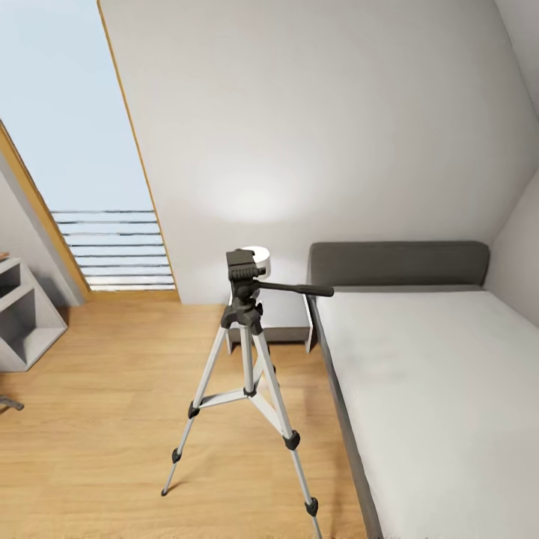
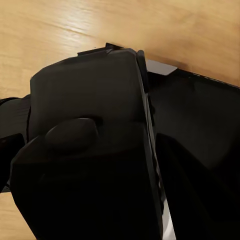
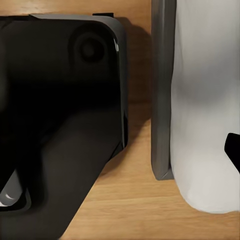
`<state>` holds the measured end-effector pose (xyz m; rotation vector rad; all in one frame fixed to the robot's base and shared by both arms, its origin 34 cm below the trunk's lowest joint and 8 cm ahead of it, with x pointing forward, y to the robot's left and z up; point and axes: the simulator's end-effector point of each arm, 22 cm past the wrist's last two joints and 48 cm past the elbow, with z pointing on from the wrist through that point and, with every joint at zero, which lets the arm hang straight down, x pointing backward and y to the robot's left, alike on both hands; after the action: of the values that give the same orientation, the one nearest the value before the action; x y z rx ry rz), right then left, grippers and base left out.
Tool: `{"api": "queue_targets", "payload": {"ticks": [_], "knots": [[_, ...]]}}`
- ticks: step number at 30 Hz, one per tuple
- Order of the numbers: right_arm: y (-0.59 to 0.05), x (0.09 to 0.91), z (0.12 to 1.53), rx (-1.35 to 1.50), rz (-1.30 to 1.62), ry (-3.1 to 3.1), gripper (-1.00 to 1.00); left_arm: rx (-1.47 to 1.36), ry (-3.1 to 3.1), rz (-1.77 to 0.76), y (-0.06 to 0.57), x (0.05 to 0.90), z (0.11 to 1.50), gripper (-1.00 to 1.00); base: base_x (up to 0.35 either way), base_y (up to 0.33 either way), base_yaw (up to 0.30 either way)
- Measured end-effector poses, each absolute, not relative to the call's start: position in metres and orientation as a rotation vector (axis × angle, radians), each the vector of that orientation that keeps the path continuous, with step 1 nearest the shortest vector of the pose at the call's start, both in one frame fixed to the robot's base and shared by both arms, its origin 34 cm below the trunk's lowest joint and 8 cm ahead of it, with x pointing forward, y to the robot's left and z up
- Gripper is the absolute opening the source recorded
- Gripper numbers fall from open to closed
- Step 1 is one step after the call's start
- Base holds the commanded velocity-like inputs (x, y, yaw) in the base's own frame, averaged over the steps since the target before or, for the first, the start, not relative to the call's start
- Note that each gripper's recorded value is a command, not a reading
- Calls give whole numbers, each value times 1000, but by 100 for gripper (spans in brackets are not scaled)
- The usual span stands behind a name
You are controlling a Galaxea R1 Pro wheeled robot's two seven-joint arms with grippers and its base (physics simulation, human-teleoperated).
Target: Attach the digital camera to the camera tripod in the bedroom.
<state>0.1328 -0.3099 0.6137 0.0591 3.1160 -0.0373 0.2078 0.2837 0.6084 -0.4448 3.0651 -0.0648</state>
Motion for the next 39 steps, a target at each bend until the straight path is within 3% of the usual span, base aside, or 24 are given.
{"api": "queue_targets", "payload": {"ticks": [39], "knots": [[-310, 110, 613, 59, -41, 3173, 100, -457, 3128, -114, 253, 184, 602, -100, 0, 0, 0]]}}
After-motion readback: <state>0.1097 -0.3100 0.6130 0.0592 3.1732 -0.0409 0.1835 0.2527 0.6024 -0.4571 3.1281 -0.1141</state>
